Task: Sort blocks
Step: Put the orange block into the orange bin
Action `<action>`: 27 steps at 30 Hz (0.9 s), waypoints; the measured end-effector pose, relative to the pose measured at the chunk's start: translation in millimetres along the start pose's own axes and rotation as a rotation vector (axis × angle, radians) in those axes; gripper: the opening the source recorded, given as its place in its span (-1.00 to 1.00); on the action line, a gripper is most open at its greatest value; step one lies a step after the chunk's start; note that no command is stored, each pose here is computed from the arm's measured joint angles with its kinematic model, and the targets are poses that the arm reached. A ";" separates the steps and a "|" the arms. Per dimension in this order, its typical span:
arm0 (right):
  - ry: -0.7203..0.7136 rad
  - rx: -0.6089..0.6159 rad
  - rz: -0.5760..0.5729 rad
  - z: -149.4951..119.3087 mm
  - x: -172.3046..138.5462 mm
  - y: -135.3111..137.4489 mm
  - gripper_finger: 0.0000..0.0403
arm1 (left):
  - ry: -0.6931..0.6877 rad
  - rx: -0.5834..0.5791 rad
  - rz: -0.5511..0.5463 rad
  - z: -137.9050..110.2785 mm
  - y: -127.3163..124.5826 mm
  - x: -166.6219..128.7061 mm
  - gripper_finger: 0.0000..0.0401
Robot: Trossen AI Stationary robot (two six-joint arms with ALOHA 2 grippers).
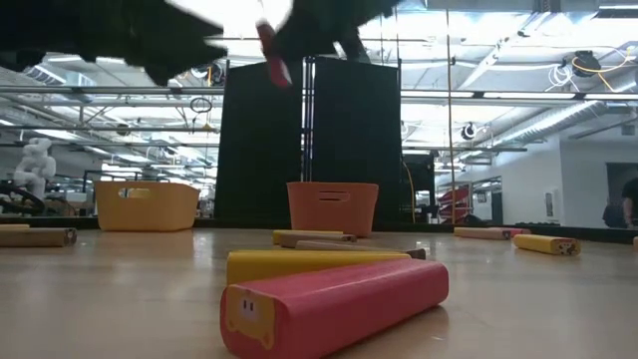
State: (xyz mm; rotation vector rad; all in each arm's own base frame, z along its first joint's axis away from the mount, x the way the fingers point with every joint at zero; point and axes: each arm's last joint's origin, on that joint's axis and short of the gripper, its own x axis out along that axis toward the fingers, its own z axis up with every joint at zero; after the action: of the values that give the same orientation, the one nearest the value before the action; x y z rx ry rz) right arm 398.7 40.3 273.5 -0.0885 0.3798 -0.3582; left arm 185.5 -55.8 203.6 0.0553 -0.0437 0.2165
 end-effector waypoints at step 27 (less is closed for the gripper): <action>0.463 0.439 -0.219 -66.5 55.3 -174.4 -0.38 | 0.169 -0.037 0.046 -0.4 17.5 -24.1 0.22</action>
State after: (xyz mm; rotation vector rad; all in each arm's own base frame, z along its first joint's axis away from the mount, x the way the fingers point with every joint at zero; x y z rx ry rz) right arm 364.7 -143.5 219.2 0.3922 0.7428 -0.6742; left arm 158.2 -43.8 202.9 -0.0012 0.1197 0.2654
